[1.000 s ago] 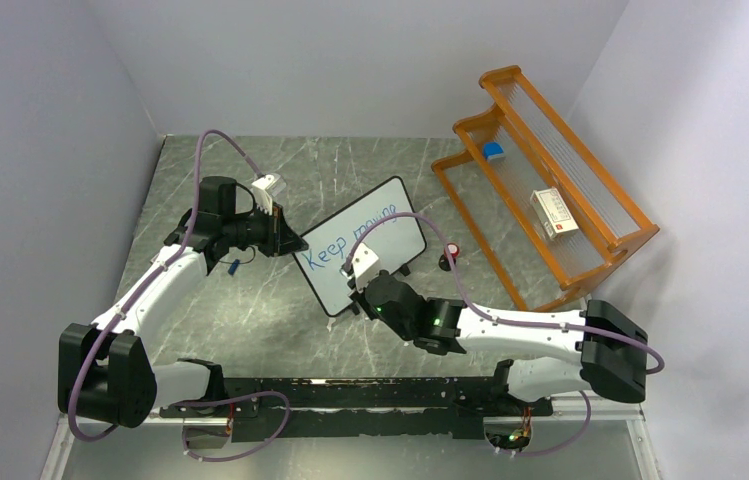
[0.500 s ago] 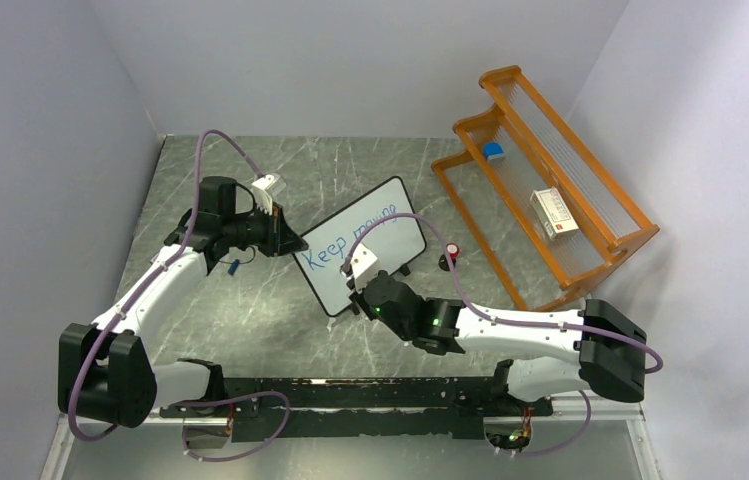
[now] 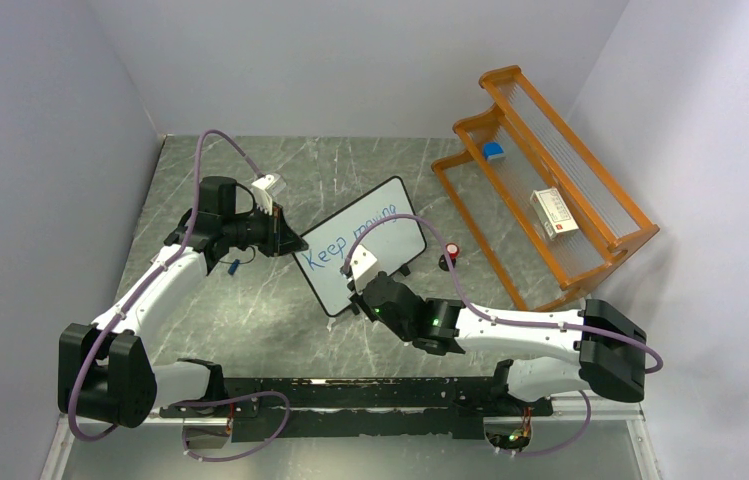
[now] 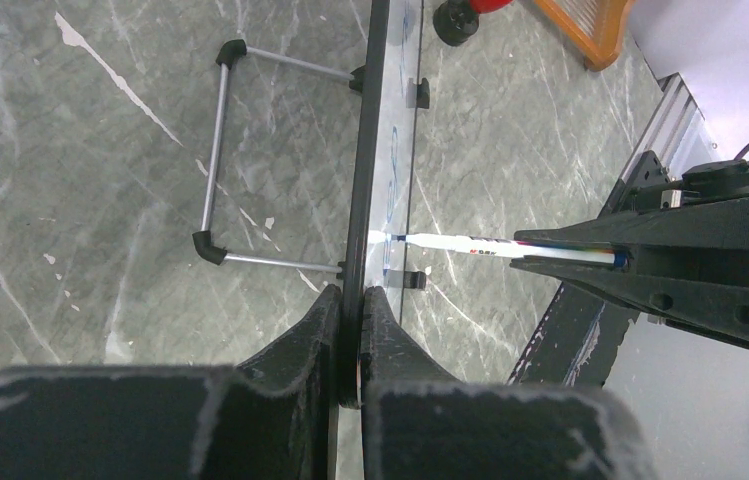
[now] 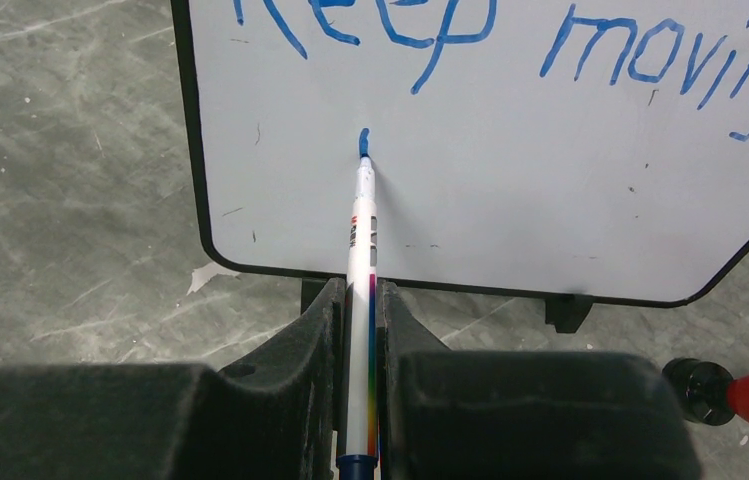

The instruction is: Write a sentence on the whiteboard

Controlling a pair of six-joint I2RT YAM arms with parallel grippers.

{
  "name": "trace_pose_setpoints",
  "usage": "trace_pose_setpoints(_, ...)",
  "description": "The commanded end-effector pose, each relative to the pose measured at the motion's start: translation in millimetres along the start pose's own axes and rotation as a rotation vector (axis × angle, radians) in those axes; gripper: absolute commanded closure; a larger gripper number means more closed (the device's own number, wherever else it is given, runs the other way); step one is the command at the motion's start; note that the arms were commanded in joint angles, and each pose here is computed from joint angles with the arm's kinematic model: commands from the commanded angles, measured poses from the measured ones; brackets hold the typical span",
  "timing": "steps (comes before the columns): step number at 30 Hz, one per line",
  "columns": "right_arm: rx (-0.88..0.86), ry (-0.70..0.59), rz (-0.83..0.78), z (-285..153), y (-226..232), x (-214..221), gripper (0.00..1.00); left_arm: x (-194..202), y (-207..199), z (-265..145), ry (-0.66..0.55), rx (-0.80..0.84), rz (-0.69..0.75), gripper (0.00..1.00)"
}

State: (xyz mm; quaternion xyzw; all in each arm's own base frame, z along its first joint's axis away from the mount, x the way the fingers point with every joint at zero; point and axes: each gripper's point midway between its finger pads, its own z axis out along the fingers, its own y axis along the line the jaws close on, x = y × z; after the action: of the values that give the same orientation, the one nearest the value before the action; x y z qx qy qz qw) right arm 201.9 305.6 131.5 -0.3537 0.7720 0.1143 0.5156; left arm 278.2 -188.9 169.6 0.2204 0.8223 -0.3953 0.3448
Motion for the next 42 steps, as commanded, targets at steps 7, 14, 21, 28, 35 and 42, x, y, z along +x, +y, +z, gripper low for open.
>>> trace_pose_setpoints(7, 0.037, 0.026, -0.026, -2.0, -7.6, 7.3, 1.00, 31.1, 32.3, 2.9, 0.099, -0.149, -0.030, 0.95)
trace_pose_setpoints(14, 0.054, 0.015, -0.027, -0.5, -10.8, 3.6, 1.00, 30.5, 31.9, 2.7, 0.097, -0.147, -0.029, 0.95)
trace_pose_setpoints(21, 0.074, -0.003, -0.014, 1.6, -16.1, -1.7, 1.00, 30.6, 31.5, 2.8, 0.097, -0.145, -0.029, 0.95)
trace_pose_setpoints(28, 0.075, -0.034, -0.012, 3.7, -17.1, -13.4, 1.00, 30.3, 31.1, 2.6, 0.096, -0.144, -0.026, 0.95)
trace_pose_setpoints(35, 0.079, -0.060, -0.003, 3.8, -18.2, -23.4, 1.00, 30.2, 30.9, 2.6, 0.096, -0.143, -0.026, 0.95)
trace_pose_setpoints(42, 0.075, -0.070, -0.001, 4.7, -18.4, -27.7, 1.00, 30.1, 31.2, 2.9, 0.096, -0.143, -0.026, 0.95)
